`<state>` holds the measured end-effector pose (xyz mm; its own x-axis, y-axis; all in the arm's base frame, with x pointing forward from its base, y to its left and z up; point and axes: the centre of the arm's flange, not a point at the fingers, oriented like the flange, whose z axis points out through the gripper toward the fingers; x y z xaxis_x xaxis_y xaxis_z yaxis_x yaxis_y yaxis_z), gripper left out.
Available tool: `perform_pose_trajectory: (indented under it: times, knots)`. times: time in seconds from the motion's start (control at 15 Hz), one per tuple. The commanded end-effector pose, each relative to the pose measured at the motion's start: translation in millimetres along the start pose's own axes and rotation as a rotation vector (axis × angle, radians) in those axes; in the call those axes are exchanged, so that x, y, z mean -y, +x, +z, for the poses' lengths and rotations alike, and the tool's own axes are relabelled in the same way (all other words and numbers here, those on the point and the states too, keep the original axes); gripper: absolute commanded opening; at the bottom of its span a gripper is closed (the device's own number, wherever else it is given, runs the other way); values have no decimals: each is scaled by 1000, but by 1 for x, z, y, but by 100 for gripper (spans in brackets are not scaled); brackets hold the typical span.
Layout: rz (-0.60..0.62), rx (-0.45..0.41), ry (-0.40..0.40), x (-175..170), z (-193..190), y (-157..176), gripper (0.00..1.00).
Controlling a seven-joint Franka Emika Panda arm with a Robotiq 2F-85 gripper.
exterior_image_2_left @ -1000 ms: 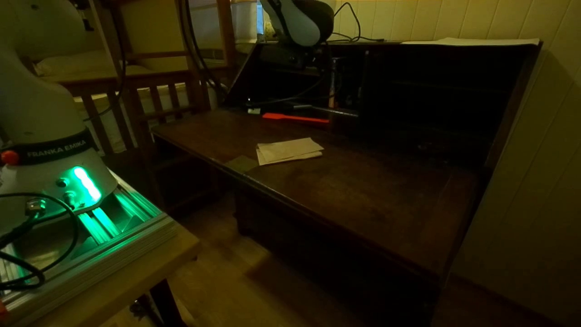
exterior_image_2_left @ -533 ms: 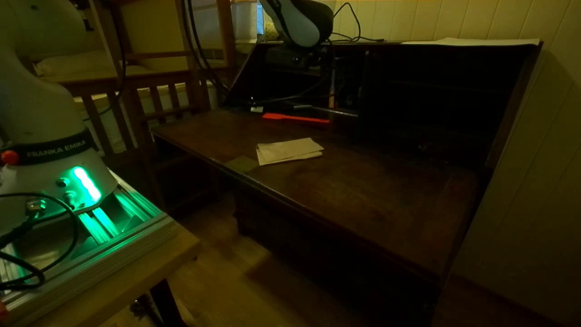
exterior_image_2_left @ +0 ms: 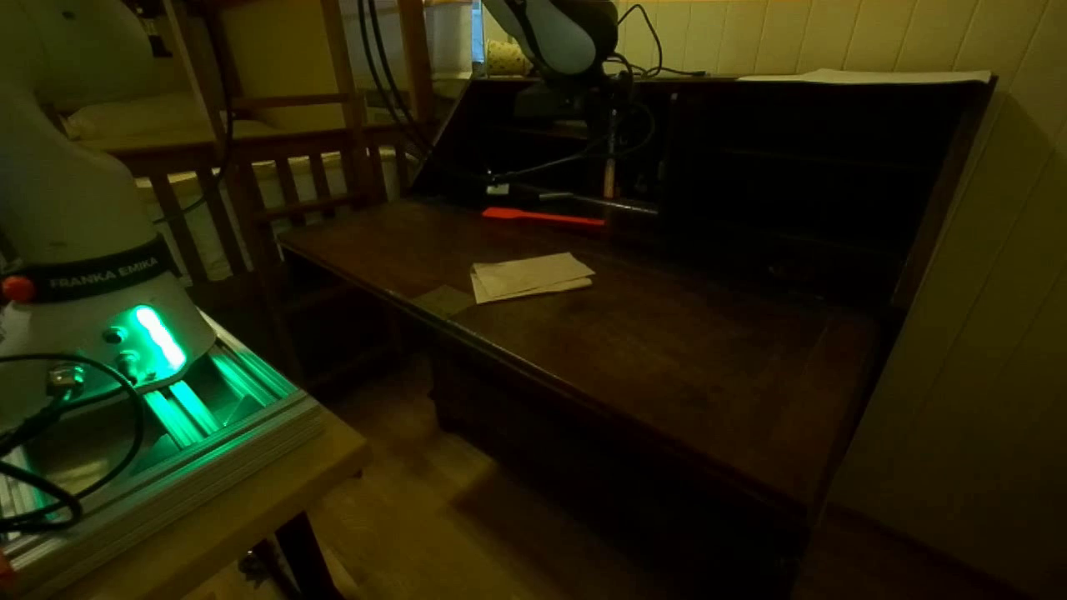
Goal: Open the cabinet door
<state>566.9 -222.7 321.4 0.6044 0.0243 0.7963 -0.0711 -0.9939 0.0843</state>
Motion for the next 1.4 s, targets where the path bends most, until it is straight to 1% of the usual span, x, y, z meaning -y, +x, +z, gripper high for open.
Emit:
perform_pose_trajectory:
  times: [0.0, 0.2, 0.33, 0.53, 0.73, 0.93, 1.13, 1.33]
  knots:
    - [-25, 0, 2, 16, 32, 30, 100]
    - [0, 11, 10, 28, 47, 30, 100]
    - [21, 19, 5, 29, 56, 28, 100]
    - [54, 20, -7, 22, 69, 28, 100]
    - [69, 10, -13, 11, 82, 38, 100]
    - [46, 10, 16, 13, 97, 51, 100]
    - [30, 17, 44, 20, 105, 55, 100]
    - [40, 8, 56, 24, 113, 63, 100]
